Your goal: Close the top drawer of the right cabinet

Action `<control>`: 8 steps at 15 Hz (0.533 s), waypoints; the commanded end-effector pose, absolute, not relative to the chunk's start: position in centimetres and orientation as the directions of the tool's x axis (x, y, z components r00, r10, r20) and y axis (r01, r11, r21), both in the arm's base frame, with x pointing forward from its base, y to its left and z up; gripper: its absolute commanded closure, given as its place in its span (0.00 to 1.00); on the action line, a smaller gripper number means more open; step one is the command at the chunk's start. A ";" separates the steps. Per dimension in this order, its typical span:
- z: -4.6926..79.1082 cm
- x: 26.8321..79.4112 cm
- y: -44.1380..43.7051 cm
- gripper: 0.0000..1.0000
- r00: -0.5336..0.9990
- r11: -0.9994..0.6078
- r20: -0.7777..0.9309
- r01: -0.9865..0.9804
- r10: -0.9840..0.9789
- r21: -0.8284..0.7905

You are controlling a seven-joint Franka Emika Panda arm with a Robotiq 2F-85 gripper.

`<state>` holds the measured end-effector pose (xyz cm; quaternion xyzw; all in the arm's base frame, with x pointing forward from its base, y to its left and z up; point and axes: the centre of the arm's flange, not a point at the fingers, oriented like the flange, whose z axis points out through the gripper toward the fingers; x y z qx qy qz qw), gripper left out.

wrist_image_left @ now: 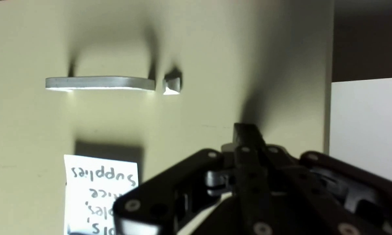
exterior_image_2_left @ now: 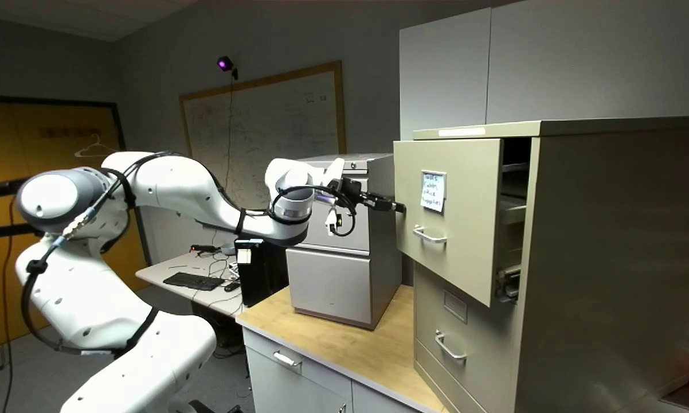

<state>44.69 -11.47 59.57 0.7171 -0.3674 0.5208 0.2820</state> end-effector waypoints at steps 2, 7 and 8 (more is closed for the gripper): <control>58.8 52.1 -15.1 1.00 0.204 -0.570 0.931 -0.821 -0.304 -0.006; 59.4 55.2 -16.6 1.00 0.180 -0.528 0.917 -0.848 -0.356 -0.039; 59.5 55.7 -16.8 1.00 0.178 -0.525 0.913 -0.850 -0.368 -0.046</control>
